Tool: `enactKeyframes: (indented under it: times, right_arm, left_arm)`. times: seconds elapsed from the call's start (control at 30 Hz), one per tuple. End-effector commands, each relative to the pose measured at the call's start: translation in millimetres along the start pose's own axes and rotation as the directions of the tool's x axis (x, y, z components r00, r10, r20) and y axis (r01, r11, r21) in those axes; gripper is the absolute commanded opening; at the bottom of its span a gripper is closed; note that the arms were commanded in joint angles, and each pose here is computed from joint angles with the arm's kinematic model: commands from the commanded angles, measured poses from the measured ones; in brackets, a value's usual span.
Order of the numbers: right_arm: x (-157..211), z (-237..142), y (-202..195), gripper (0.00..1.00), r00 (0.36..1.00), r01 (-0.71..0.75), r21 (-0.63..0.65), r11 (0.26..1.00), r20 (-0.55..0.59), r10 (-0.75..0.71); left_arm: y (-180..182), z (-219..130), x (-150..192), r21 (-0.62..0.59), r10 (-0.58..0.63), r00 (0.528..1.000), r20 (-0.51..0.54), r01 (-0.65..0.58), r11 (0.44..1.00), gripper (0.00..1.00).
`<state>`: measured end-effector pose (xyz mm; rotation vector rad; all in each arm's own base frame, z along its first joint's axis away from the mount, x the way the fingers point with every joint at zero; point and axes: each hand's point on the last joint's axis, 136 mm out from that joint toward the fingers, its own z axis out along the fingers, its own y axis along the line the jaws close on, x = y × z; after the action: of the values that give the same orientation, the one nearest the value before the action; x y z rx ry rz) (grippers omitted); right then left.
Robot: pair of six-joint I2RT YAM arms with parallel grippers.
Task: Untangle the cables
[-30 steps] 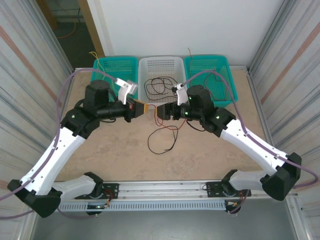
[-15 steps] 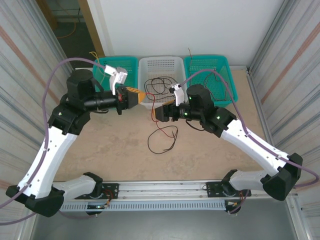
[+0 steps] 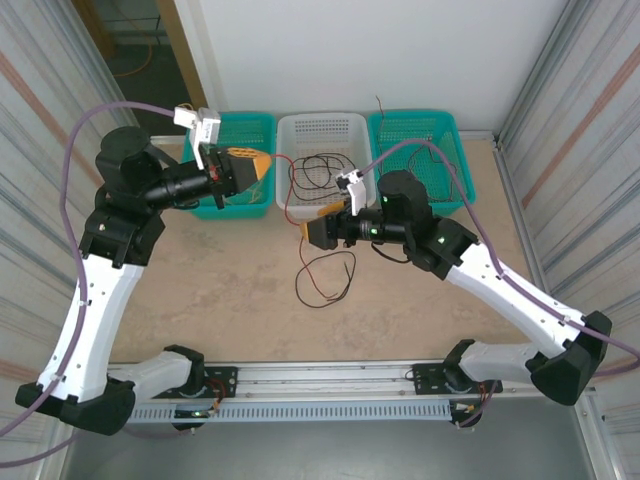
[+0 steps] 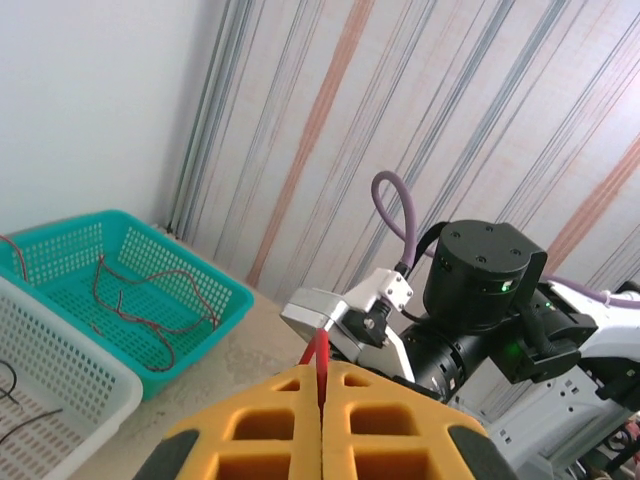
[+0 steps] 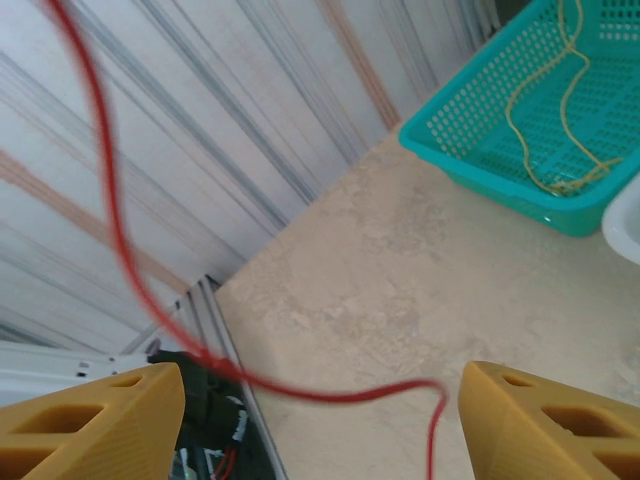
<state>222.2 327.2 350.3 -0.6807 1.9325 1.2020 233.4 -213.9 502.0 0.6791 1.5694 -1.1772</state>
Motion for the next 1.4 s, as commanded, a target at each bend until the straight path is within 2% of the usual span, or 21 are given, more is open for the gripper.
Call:
enactKeyframes:
  times: [0.0, 0.17, 0.47, 0.67, 0.97, 1.1, 1.37]
  right_arm:
    - [-13, -9, 28, 0.74, 0.998, 0.043, -0.102, 0.994, 0.041, -0.039]
    - [-16, -7, 31, 0.75, 0.997, 0.073, -0.09, 0.993, 0.042, -0.069]
    - [-41, -22, 25, 0.78, 0.972, 0.214, 0.107, 0.971, 0.075, -0.222]
    - [-40, -9, 27, 0.77, 0.965, 0.254, 0.117, 0.96, 0.03, -0.259]
    - [-33, 14, 35, 0.75, 0.969, 0.248, 0.051, 0.967, 0.003, -0.249]
    - [-30, 17, 35, 0.62, 0.972, 0.235, 0.043, 0.971, 0.007, -0.235]
    - [-29, 16, 26, 0.23, 0.974, 0.223, 0.084, 0.971, 0.011, -0.224]
  left_arm:
    - [-22, -7, -17, 0.067, 0.03, 0.998, 0.052, -0.034, 0.997, 0.0]
    - [-26, -8, -24, 0.082, 0.04, 0.997, 0.064, -0.045, 0.996, 0.0]
    - [-28, -7, -29, 0.088, 0.054, 0.997, 0.06, -0.06, 0.994, 0.0]
    - [-30, -6, -31, 0.095, 0.055, 0.996, 0.069, -0.061, 0.994, 0.0]
    - [-29, -7, -33, 0.087, 0.06, 0.996, 0.073, -0.066, 0.994, 0.0]
    - [-28, -7, -33, 0.077, 0.067, 0.995, 0.078, -0.073, 0.994, 0.0]
    - [-22, -5, -33, 0.071, 0.061, 0.994, 0.089, -0.067, 0.995, 0.0]
